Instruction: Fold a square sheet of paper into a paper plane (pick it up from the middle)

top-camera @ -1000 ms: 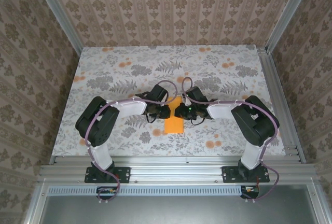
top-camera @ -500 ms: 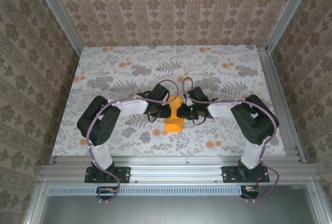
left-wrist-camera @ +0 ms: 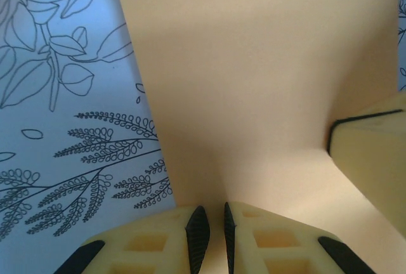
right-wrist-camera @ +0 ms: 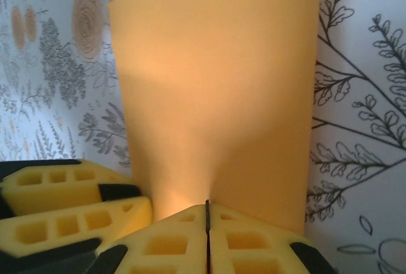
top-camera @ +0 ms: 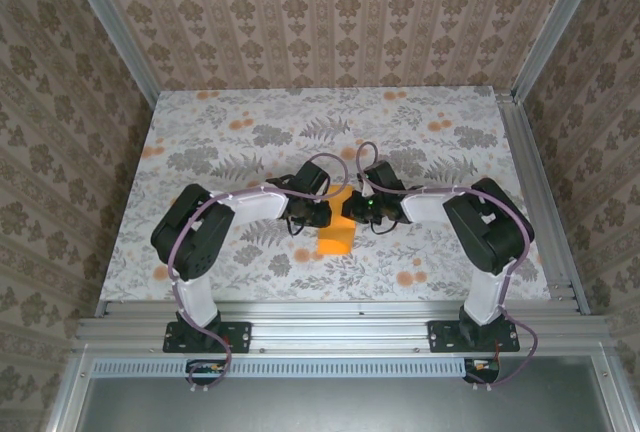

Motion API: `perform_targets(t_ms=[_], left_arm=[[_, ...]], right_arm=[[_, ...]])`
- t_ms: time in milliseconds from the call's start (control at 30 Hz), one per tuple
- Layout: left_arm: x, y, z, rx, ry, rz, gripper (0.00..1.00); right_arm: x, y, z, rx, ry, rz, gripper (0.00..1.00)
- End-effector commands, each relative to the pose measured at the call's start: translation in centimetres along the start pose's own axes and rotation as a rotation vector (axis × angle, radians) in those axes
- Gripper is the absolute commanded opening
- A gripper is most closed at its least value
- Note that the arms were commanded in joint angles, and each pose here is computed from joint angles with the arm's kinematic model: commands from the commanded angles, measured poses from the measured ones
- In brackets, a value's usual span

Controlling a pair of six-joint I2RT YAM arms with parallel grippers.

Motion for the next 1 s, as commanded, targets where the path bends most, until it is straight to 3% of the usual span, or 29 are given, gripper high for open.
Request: perform_targets(t_ms=[0, 300, 500, 800, 967], left_arm=[[4.1, 5.6, 4.9, 0.003, -0.26, 0.246, 0.22], [4.0, 5.8, 5.2, 0.016, -0.278, 0.258, 0.22], [4.1, 6.0, 5.4, 0.021, -0.296, 0.264, 0.22], [4.2, 5.7, 5.1, 0.026, -0.286, 0.263, 0.22], [4.2, 5.6, 5.1, 0.029, -0.282, 0.266, 0.22]], right_arm=[[0.2, -0.5, -0.7, -0.002, 0.046, -0.01, 0.09], [-1.0, -0.1, -4.4, 0.004, 0.238, -0.051, 0.1], [-2.7, -0.8, -4.8, 0.008, 0.263, -0.088, 0.11], [-4.2, -1.6, -0.2, -0.05, 0.099, -0.134, 0.11], [-3.2, -1.3, 1.5, -0.051, 0.035, -0.128, 0.1]])
Point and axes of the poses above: each hand's point on the last joint's axis, 136 mm out from that joint toward the fingers, its own x axis out along the fingers, its own z axis along the line the jaws close on, y = z × x, the point moved 9 cm from there along -x, back along the fingers, and after that the axes turned 5 degrees about -x, right-handed, at the moved point
